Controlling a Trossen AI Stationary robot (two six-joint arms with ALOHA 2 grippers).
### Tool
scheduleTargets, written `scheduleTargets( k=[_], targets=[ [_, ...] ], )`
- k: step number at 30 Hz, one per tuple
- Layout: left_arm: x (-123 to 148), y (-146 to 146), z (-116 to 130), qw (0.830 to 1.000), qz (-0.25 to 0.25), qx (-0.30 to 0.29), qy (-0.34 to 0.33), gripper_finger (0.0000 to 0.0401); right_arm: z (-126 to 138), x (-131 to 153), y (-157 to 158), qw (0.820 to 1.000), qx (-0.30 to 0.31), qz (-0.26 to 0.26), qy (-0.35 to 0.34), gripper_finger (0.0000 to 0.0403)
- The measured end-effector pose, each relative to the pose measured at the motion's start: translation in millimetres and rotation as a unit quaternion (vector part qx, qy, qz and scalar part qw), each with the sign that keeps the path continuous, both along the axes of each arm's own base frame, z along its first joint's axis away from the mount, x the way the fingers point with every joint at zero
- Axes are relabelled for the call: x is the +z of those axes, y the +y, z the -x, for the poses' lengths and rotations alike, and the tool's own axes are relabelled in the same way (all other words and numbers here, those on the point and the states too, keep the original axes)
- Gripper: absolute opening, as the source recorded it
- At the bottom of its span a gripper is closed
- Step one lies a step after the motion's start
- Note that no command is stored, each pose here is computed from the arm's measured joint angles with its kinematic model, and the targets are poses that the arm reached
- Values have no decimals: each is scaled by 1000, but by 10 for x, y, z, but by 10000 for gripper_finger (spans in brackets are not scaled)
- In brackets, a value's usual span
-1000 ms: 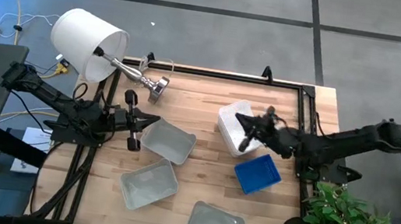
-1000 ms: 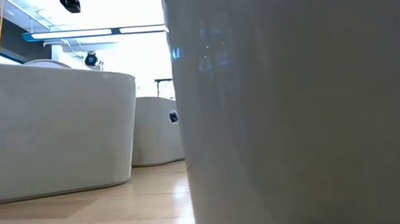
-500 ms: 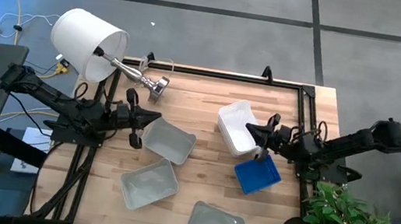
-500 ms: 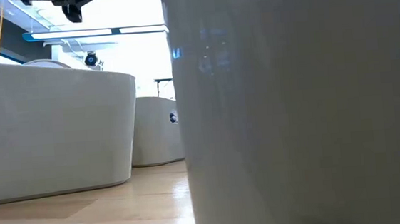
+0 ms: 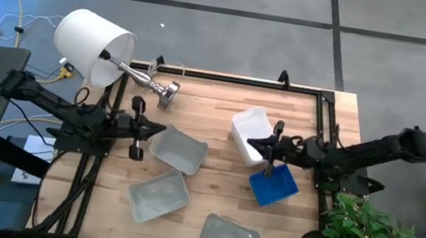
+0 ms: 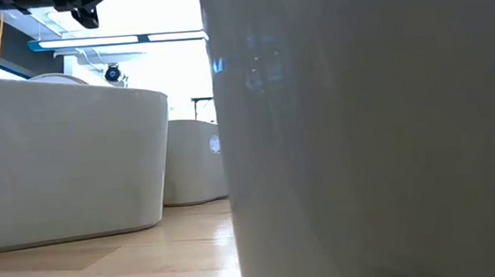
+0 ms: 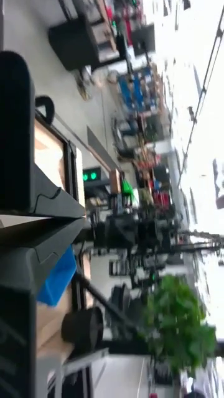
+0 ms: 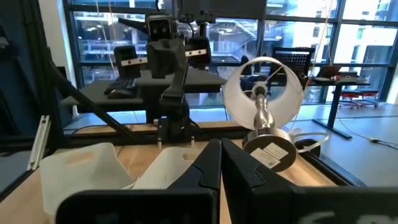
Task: Stack baskets by color
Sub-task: Stack the top gray bin on top of the left gray bin
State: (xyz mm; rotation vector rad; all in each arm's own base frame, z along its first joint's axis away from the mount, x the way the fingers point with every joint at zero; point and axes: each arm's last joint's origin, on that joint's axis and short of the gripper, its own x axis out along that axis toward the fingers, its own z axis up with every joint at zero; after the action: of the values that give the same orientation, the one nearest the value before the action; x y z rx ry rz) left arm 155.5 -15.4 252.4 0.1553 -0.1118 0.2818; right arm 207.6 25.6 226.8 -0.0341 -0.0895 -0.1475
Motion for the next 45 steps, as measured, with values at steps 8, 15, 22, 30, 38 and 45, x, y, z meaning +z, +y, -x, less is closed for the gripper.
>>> scheduleTargets(
  k=[8, 15, 22, 30, 38, 45],
  targets=[
    [2, -3, 104, 1000, 18, -8, 9, 0, -27, 24, -90, 1000, -8, -12, 1, 0],
    [-11, -5, 91, 1000, 17, -7, 14, 0, -28, 21, -103, 1000, -10, -18, 1, 0],
    [-7, -4, 92, 1000, 18, -6, 12, 0, -30, 1, -102, 1000, -10, -25, 10, 0],
    [-5, -4, 92, 1000, 18, -6, 11, 0, -31, -23, -102, 999, -10, -24, 23, 0],
    [-4, -4, 92, 1000, 18, -6, 11, 0, -31, -35, -102, 999, -10, -23, 29, 0],
    [-3, -3, 92, 1000, 27, -6, 8, 27, -32, -38, -102, 999, -10, -24, 30, 0]
  ],
)
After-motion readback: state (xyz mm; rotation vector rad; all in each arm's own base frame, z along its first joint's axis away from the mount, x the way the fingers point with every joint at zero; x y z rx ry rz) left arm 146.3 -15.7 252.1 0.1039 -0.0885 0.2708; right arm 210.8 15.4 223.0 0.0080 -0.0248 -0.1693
